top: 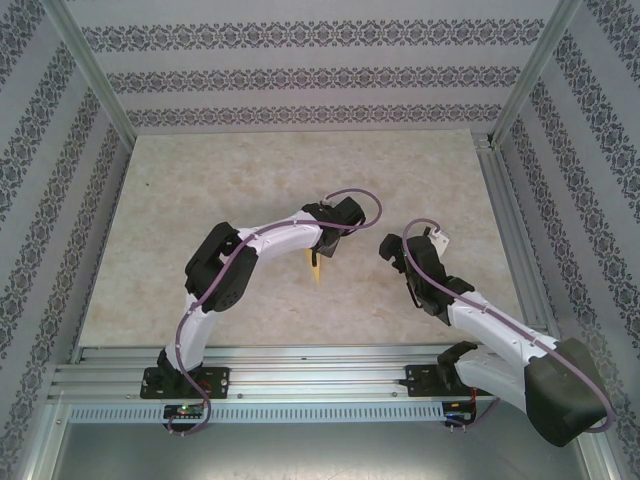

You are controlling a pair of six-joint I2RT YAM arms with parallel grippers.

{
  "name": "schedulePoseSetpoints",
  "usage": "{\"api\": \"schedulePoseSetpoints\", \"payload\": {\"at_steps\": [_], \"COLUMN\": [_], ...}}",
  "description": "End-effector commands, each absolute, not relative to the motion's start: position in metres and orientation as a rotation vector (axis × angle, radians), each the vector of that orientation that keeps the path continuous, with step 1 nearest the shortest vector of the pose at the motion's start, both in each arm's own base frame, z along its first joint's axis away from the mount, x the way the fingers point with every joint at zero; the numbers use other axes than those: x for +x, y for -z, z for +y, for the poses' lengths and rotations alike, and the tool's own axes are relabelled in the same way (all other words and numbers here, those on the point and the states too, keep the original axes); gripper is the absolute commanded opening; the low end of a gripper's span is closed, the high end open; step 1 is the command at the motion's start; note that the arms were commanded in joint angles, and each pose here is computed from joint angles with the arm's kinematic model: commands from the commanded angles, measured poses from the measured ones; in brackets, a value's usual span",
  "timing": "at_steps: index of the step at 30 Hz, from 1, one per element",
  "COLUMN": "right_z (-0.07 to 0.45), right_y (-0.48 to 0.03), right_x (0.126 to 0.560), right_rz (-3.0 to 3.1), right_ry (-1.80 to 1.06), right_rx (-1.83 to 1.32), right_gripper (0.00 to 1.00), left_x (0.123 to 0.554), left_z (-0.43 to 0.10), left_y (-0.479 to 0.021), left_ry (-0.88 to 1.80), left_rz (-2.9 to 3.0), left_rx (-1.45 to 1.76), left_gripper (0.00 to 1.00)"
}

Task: Fold a paper plane with a square sheet of paper (pick it up from the middle)

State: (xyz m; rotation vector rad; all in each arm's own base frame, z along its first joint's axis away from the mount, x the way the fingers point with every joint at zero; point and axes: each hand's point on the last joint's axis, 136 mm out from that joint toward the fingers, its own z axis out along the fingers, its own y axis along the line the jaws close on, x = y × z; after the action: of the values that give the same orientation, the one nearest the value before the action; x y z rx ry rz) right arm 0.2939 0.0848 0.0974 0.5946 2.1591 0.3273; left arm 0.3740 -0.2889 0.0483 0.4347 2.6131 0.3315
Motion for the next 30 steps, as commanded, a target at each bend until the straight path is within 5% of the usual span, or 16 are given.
{"api": "schedulePoseSetpoints", "payload": {"at_steps": [1, 22, 30], "right_z": [0.081, 0.092, 0.104], "right_y": [-0.096, -0.100, -0.112], "right_x": [0.296, 0.301, 0.307], "right_rz": [2.150, 2.136, 2.127], "right_ry": [-0.328, -0.402, -0.476], "right_rx": [0.626, 0.623, 0.594], "right_gripper": [0.98, 0.97, 0.95], "left_x": [0.375, 0.376, 0.372], "left_z": [-0.286, -0.275, -0.297], "left_y": [-0.053, -0.071, -0.147], "left_ry": [-0.382, -0.227, 0.113], "left_rz": [2.603, 2.613, 2.477], "left_rx": [0.397, 0.263, 0.245], "left_gripper": [0.63, 0.00, 0.00]}}
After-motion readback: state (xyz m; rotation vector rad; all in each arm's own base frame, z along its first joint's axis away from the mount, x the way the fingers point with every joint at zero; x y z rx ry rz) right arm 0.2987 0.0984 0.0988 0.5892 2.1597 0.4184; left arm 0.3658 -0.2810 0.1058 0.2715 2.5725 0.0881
